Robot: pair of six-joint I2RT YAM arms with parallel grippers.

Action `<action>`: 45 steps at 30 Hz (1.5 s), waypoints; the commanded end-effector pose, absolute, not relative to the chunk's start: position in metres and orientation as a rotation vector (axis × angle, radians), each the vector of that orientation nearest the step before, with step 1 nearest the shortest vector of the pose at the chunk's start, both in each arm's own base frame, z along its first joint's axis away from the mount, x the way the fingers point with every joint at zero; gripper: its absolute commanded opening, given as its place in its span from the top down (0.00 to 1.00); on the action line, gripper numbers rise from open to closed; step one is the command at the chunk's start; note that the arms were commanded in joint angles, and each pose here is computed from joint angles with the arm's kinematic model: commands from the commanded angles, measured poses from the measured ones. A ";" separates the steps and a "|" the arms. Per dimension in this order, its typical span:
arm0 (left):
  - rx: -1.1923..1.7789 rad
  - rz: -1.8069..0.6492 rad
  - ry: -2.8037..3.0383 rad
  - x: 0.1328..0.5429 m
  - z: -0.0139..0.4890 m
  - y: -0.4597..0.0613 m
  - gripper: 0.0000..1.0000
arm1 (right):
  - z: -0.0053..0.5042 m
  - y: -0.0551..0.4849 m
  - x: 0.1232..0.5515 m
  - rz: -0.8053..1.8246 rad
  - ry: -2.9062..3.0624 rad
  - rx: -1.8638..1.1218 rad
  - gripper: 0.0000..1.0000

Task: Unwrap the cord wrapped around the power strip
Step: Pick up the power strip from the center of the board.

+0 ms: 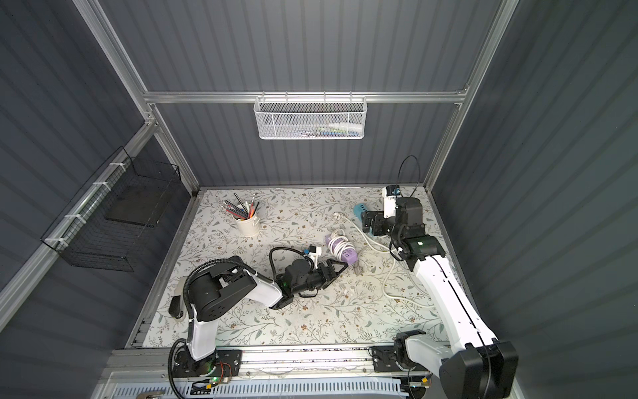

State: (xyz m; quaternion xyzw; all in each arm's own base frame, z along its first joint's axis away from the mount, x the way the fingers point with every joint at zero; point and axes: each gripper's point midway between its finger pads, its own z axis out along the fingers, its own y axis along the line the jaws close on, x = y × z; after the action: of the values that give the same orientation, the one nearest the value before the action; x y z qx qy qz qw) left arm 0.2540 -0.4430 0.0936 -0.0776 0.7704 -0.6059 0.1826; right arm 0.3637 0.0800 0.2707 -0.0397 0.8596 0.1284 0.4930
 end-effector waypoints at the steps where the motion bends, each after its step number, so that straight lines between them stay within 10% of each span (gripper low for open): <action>1: -0.261 -1.784 2.032 0.268 0.128 -0.452 0.11 | 0.262 0.080 0.359 0.319 2.110 -0.083 0.01; 45: -0.502 -1.741 2.037 0.293 0.083 -0.489 0.25 | 0.264 0.085 0.347 0.369 2.082 -0.096 0.01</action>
State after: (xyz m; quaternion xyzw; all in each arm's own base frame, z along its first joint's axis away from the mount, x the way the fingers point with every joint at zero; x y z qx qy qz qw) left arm 0.2887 -0.4869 0.0872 -0.1683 0.7390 -0.6206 0.2011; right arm 0.3498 0.0815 0.2675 -0.0381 0.8571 0.1416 0.4939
